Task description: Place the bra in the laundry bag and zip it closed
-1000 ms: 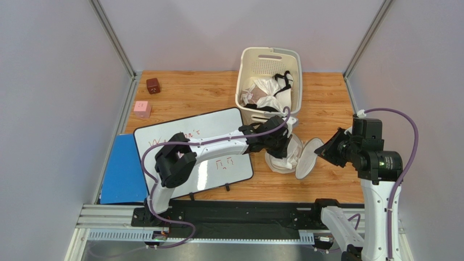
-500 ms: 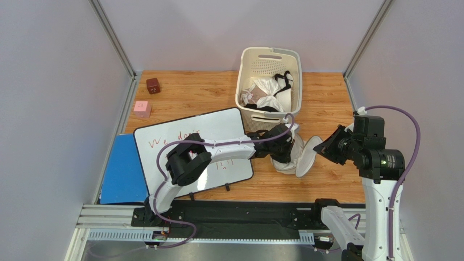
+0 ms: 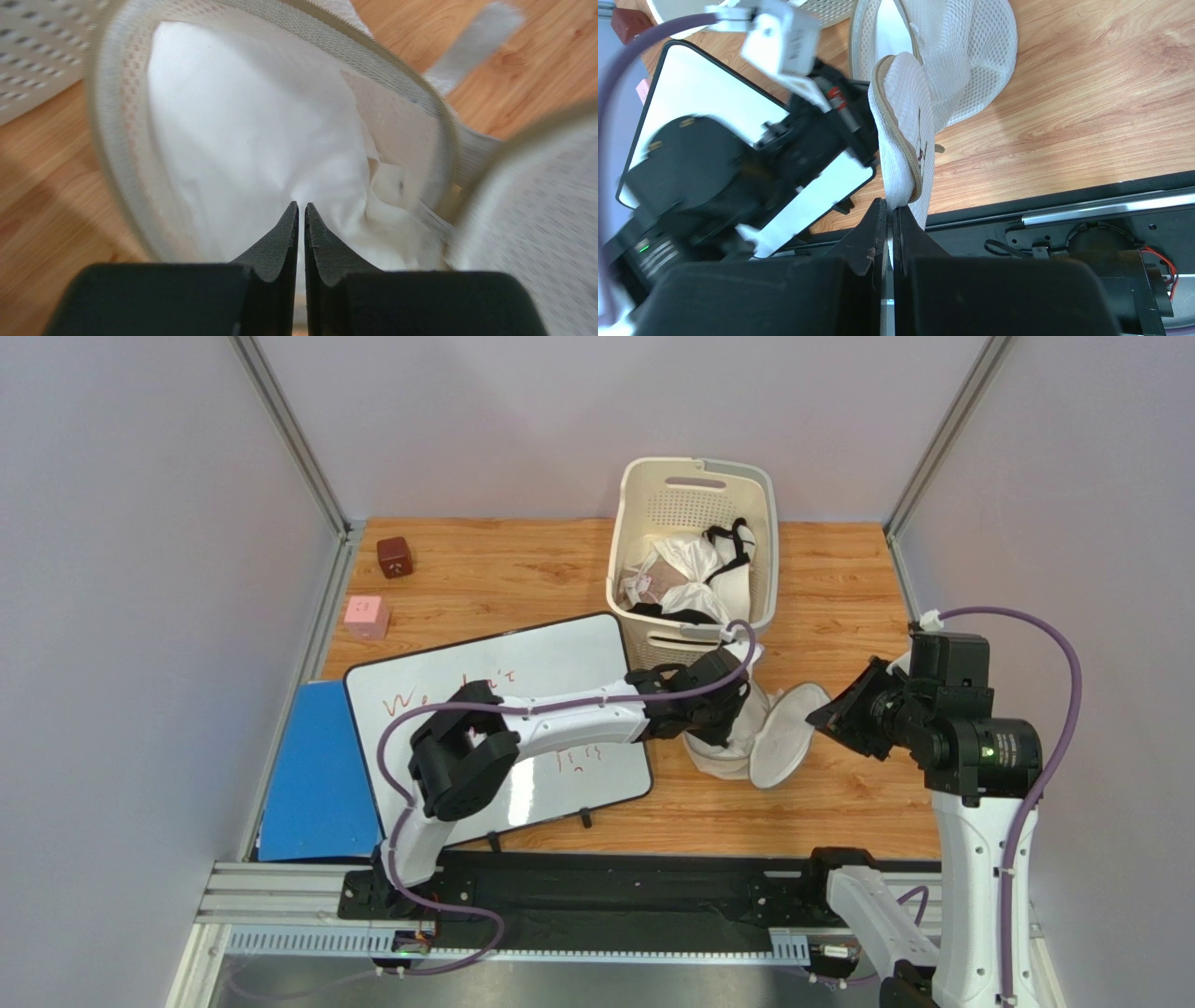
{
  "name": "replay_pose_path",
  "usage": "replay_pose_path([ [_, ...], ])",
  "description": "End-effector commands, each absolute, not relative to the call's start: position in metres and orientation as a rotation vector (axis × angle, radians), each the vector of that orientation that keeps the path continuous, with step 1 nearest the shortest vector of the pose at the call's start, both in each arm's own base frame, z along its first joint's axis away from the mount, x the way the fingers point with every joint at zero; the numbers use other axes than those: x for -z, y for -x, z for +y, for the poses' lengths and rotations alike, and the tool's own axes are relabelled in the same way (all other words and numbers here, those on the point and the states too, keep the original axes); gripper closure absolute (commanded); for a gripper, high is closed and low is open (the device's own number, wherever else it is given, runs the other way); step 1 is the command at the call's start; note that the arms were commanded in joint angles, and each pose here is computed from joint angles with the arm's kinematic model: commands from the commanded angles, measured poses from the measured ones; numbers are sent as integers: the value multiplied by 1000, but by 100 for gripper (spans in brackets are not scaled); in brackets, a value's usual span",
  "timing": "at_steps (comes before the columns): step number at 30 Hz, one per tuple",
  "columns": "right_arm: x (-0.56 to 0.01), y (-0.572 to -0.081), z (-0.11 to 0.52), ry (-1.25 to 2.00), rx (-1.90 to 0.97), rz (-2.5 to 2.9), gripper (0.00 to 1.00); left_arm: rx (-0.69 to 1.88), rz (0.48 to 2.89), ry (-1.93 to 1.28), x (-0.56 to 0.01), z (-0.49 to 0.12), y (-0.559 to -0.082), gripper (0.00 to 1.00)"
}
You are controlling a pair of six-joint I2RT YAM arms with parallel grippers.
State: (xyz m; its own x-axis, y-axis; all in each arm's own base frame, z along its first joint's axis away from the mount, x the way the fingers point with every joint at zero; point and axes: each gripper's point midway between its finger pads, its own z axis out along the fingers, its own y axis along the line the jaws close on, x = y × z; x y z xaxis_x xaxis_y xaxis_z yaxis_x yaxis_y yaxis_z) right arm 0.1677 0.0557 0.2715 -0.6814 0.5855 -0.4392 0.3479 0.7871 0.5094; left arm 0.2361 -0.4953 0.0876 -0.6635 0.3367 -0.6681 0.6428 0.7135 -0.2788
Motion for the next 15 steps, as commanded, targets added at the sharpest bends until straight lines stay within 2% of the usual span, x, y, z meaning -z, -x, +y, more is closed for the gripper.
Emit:
replay_pose_path([
  [1,-269,-141,58,-701,-515,2446,100,658,2224,-779,-162,-470,-231,85],
  [4,-267,-140,59,-697,-517,2450,100,684,2187,-799,-179,-456,-224,73],
  [5,-267,-139,59,-695,-518,2452,100,738,2143,-806,-198,-453,-218,65],
  [7,-266,-139,59,-696,-519,2455,100,813,2055,-825,-219,-448,-210,59],
  [11,-265,-139,59,-697,-521,2452,100,1042,1870,-927,-262,-453,-179,51],
  [12,-265,-140,60,-699,-526,2452,100,1070,1857,-948,-258,-451,-170,50],
  [13,-264,-140,60,-701,-526,2451,100,1110,1792,-958,-274,-448,-162,43],
  [15,-264,-140,60,-708,-526,2450,100,1138,1697,-1007,-282,-453,-140,38],
])
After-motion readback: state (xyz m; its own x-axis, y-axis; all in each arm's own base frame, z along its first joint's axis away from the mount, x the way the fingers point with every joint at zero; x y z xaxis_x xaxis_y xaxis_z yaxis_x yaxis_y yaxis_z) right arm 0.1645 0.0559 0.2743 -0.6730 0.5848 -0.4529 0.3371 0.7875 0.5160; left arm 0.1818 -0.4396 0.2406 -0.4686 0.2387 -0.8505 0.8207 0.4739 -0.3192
